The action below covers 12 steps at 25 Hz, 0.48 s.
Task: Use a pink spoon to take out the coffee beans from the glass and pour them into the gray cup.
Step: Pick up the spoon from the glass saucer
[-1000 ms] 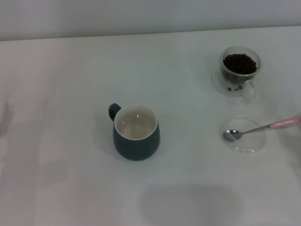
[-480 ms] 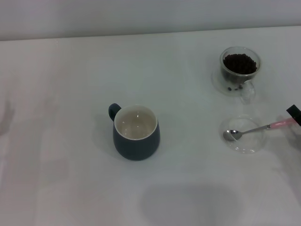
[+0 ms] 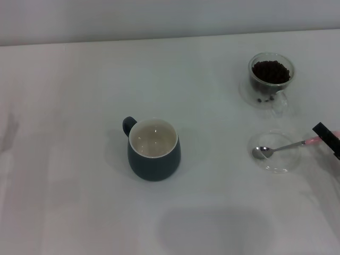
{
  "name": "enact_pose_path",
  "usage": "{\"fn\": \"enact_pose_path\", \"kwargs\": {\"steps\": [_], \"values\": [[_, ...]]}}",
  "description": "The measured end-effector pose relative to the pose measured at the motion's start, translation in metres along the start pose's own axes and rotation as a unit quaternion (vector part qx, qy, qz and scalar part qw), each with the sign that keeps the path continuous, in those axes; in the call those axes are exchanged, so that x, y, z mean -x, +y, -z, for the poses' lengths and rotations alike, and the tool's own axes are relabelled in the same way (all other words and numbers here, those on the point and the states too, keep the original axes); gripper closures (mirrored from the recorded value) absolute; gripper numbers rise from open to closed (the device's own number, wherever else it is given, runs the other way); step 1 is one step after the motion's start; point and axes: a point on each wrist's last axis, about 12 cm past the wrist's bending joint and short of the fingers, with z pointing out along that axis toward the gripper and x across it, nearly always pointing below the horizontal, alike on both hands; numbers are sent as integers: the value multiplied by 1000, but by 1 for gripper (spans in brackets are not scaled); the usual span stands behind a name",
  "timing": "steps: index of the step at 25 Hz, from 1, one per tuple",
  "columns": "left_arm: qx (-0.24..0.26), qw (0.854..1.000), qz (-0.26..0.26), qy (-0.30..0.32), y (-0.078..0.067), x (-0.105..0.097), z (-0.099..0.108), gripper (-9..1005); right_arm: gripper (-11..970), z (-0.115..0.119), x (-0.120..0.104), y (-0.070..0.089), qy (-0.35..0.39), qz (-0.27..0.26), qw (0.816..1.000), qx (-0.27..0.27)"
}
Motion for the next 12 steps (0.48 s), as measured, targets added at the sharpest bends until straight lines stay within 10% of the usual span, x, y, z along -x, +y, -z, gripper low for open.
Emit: {"fn": "enact_pose_path", "kwargs": {"steps": [12], "values": [[-3, 1000, 2, -5, -1, 1, 1, 104, 608, 1, -2, 0, 10, -6, 1000, 2]]}}
